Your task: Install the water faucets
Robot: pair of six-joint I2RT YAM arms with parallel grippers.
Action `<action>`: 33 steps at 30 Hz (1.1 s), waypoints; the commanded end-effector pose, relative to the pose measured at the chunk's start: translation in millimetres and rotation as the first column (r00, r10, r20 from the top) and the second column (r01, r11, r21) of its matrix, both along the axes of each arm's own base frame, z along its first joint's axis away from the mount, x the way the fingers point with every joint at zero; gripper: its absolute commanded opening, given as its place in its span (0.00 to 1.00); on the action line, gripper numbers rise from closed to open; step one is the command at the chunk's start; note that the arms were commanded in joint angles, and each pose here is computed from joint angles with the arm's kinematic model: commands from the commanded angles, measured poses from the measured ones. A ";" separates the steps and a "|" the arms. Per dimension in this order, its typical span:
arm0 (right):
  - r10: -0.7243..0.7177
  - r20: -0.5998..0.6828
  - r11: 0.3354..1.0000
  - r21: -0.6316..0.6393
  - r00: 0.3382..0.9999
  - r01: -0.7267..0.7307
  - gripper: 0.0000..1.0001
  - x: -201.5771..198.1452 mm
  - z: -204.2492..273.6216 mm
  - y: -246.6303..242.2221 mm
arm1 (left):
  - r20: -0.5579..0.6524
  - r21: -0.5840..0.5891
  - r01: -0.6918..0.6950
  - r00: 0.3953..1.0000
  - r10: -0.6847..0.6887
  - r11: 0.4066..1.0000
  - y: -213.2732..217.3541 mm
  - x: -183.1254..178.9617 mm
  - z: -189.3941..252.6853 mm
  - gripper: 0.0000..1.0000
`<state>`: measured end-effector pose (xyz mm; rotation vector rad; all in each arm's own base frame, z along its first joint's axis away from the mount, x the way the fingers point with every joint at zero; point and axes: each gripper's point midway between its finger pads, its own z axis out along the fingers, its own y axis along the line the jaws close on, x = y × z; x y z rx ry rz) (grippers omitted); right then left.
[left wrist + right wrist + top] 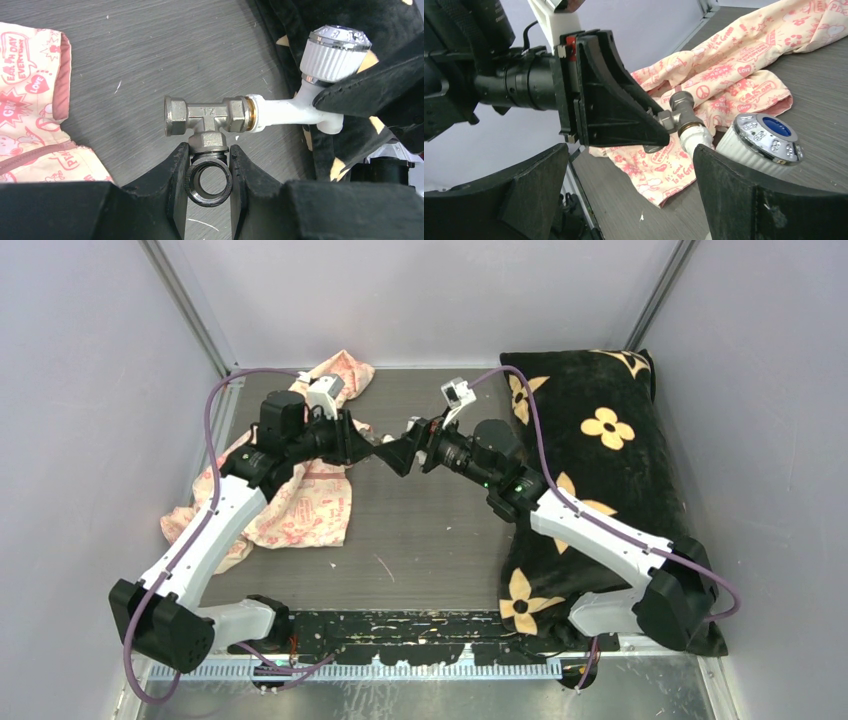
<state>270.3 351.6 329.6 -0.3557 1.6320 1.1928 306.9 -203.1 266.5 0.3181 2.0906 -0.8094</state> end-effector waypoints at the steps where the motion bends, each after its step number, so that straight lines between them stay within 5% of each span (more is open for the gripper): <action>1: -0.091 -0.001 0.995 0.027 0.996 0.091 1.00 23.5 18.6 -5.6 | 0.127 -0.049 0.050 0.991 -0.044 0.998 -8.5 3.0 35.3 0.00; 18: -0.179 -0.086 0.983 0.012 0.980 0.181 1.00 58.5 -7.0 -27.8 | 0.135 -0.018 0.068 0.989 -0.064 0.998 -7.6 2.1 39.3 0.00; 33: -0.012 -0.185 0.999 0.041 0.983 0.020 1.00 31.0 -35.7 -11.8 | 0.157 -0.012 0.003 0.988 -0.001 1.000 -1.1 13.0 47.3 0.00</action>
